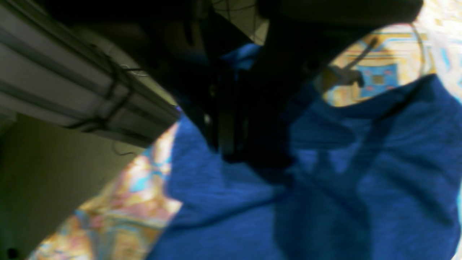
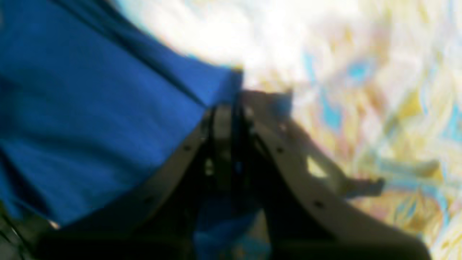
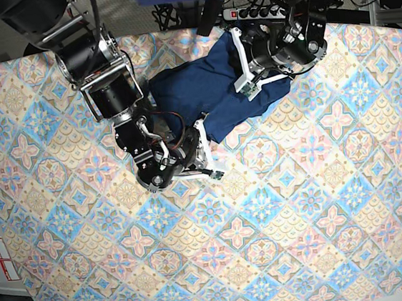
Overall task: Fold the T-shirt properly
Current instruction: 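Grasp the bundle edge with the left gripper and flatten it toward the right gripper, then grip both sides of the blue bundle with both grippers and square it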
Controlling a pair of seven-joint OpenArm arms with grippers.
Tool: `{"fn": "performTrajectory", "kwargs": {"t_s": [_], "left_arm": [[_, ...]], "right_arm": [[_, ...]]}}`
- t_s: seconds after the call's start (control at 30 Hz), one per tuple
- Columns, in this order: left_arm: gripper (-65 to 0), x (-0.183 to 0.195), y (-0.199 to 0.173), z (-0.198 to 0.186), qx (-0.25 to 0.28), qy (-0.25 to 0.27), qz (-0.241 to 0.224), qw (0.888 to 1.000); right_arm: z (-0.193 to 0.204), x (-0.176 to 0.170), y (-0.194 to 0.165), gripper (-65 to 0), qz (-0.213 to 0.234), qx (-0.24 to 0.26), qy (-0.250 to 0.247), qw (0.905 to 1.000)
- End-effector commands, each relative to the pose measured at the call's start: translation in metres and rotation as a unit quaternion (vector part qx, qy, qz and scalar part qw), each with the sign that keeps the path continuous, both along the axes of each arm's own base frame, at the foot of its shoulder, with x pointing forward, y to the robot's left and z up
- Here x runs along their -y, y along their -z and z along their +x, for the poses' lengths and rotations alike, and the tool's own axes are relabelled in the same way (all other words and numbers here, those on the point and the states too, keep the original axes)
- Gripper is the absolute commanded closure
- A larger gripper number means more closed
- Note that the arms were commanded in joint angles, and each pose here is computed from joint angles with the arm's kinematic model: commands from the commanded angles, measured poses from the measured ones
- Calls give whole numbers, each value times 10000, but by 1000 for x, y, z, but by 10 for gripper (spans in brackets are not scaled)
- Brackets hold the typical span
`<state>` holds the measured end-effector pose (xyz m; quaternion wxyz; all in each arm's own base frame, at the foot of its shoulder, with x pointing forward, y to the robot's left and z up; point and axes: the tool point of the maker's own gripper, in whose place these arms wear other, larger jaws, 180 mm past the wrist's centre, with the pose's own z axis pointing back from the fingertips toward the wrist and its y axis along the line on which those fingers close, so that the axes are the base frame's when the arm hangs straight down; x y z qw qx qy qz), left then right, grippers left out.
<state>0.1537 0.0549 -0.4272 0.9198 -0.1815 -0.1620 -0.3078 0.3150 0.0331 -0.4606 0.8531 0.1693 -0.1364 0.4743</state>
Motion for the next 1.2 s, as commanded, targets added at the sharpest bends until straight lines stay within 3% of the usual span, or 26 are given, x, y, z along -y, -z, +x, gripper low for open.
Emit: {"fn": "performTrajectory", "kwargs": {"t_s": [0.0,0.1,0.23,0.43,0.57,0.77,1.17], "left_arm": [[0,0,-4,6,109,-27,-60,9999],[0,-12,2,16,200,3,299,9994],[0,-27,17,27,177,-9,725,9972],[0,-30,19,54,418,-104,699,9966],[0,-26,18,76,568,49,829,9949],[0,-9,12,108,956,362,845,9912],[0,27,-8,169,1404,4,707,9876]], "right_arm": [[15,-11,-17,-39,201,214,-10,9996],[15,-1,-13,-39,87,195,18,9998],[16,51,-1,-39,-471,101,150,9987],[8,86,7,-39,-772,62,265,9966],[3,112,-2,-39,-1031,305,218,9940],[-10,116,-17,-39,-1074,666,49,9920],[-17,134,-36,-39,-929,982,433,9899]]}}
